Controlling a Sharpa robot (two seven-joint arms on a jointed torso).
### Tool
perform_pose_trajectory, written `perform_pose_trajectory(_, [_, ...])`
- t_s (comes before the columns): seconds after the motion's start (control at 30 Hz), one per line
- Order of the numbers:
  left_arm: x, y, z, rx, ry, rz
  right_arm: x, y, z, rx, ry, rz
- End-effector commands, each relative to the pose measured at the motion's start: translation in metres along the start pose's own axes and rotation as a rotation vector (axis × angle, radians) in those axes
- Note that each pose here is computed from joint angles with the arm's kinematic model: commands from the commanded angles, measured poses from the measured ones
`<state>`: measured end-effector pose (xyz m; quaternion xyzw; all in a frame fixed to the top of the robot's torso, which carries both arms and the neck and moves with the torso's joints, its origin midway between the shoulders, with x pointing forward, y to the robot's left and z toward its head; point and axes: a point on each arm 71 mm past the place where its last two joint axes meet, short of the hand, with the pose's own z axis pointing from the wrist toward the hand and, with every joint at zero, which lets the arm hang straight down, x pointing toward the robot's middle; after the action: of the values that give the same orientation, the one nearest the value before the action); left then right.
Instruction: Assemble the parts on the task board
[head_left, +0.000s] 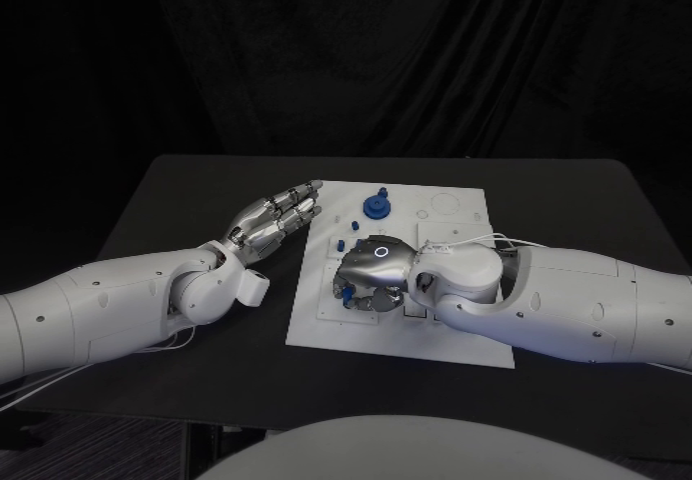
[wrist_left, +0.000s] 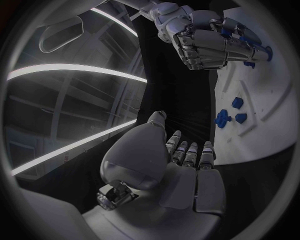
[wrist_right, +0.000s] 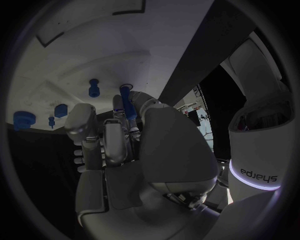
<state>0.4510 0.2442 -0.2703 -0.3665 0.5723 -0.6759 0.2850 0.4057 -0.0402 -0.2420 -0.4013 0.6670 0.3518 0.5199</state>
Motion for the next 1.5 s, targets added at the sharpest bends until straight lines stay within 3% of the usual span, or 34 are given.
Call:
perform_pose_trajectory(0.03, [0.0021,-0.0014,0.0002,0.032,0.016,-0.014,0.0062,0.0010,-0.0007,0.006,0.027,-0.002])
perform_pose_trajectory(1.23, [0.0014,0.0006,-0.0006,0.021,0.017,-0.017,0.0105,-0.0020,-0.0052,0.037,0.065,0.002])
perform_pose_trajectory(1.5, [0.0011,0.0006,-0.0009,0.020,0.017,-0.017,0.0078,-0.0021,-0.0051,0.031,0.023,0.028])
